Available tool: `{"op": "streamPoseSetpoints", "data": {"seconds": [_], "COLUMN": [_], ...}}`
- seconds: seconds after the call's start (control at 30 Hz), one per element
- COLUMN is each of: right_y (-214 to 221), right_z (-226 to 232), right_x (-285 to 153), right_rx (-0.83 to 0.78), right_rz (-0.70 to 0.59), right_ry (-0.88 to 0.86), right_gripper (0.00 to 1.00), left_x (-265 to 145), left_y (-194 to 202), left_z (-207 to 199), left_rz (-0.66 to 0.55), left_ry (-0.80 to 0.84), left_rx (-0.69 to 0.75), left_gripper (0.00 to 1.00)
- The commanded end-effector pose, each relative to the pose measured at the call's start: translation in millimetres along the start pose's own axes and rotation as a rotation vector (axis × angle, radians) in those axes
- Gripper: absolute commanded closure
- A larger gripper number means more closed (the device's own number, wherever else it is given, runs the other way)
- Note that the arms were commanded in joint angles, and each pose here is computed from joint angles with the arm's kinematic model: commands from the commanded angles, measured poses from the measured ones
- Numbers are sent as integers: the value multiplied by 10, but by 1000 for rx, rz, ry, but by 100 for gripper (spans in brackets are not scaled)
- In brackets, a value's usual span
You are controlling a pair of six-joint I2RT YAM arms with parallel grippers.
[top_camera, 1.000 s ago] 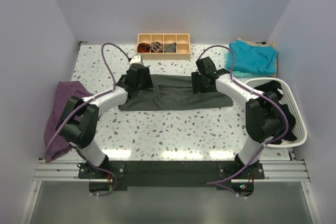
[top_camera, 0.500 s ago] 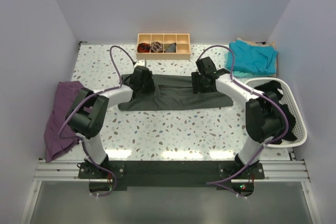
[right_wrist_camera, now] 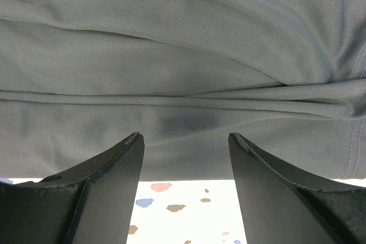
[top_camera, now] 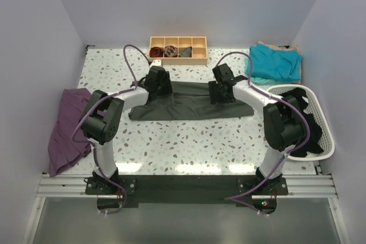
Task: Fold and stack the t-shirts
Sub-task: Fold the other side of the tshirt into a rectangle, then rotate the tshirt 90 degrees
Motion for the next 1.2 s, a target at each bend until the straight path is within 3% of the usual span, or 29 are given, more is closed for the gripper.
{"op": "streamPoseSetpoints", "data": {"seconds": [0.0,0.23,0.5,0.63,0.87,1.17], "right_y": [-92,-184,-464,-555,-412,105], "right_z": [-48,-129,-305,-337,-335,-326], "right_x": [-17,-100,14,232,605,612], "right_rx": [-1,-9,43,66,83,130], "right_rz": [-32,-70,-124,-113,-8,159], "right_ry": [24,59,95,83,73,50], "right_gripper": [35,35,34,34,35,36], "left_x": [134,199,-163,-307,-350,-157], "left_y": [-108,-75,-425,-403,-8,279], "left_z": [-86,-66,-161,-151,40,111], "left_rz": [-29,-16,-97,-81,4,79], "left_ry": [45,40,68,75,60,59], "left_rx": [1,11,-5,-30,-62,-76], "left_gripper": [37,37,36,36,36,36]}}
Point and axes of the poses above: each gripper's point midway between its finger pads, its own x axis out along the fingers, its own z axis along the line the jaws close on, y = z × x, the point moved 7 cm from there along -x, back along the fingers, and after that the axes turned 3 degrees about -x, right-handed, at the moved point
